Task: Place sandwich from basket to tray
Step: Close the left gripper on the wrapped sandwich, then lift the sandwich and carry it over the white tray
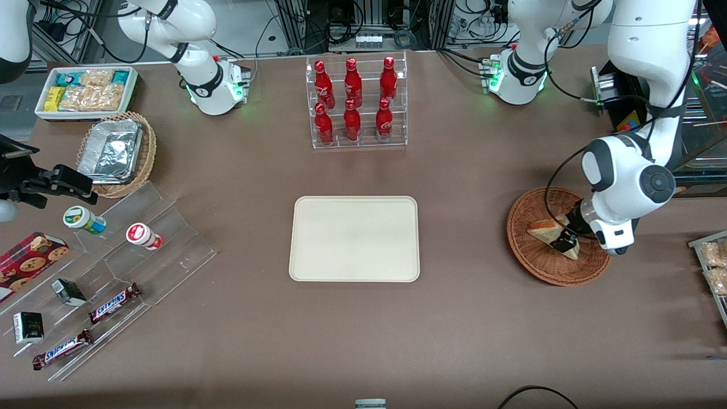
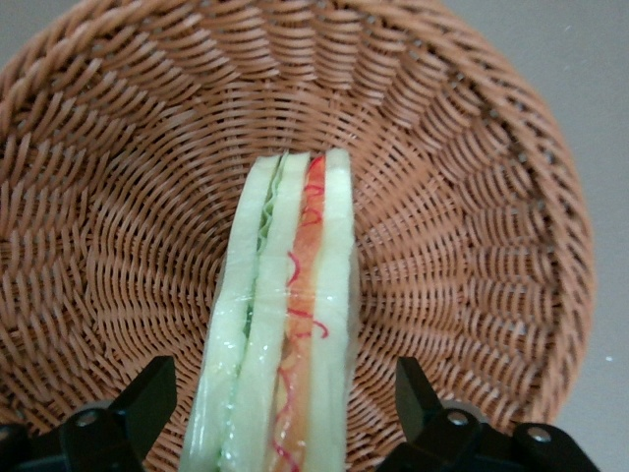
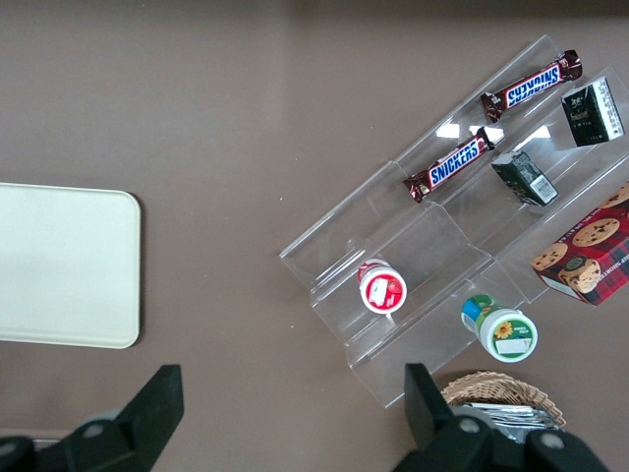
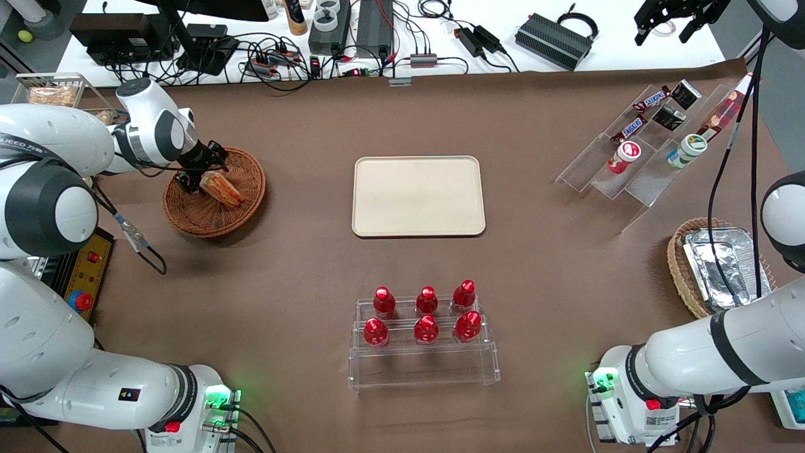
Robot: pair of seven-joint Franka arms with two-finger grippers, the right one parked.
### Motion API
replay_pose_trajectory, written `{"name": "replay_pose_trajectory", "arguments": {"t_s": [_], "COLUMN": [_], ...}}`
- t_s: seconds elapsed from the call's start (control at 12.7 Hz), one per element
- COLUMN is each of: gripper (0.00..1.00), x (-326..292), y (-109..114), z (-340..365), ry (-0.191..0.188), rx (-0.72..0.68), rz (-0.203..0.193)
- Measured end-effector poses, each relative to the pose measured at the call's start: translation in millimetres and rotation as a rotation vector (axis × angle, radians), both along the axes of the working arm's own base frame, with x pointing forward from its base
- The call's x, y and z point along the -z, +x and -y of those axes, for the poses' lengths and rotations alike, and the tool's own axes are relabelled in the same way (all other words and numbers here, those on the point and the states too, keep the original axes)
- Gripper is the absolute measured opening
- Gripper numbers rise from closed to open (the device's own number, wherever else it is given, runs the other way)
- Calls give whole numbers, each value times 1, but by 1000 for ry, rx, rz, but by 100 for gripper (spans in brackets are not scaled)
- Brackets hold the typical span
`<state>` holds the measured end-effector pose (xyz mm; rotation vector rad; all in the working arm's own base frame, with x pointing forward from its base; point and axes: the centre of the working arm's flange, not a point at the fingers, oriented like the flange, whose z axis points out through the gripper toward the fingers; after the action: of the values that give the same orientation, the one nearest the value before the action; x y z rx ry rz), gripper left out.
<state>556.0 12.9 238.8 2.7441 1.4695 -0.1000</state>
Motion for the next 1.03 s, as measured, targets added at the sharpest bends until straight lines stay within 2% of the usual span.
{"name": "replay_pose_trajectory", "arguments": {"t_s": [0.08,0.24,0.32,0.55,0.63,0.87,1.03], "gripper": [94,72,71,40,39,35,32], "x": [5,8,8,-10,-24,-60,-81], "y": [-3,-5,-5,4,11,30,36], "z": [-1,-2,-2,1,5,44,80], "ry": [1,3,2,-14,-22,-33,-16], "rx": [-2,-3,-3,7,19,92,213], "rz": [-8,-16,-18,-48,-54,-33,-55]}}
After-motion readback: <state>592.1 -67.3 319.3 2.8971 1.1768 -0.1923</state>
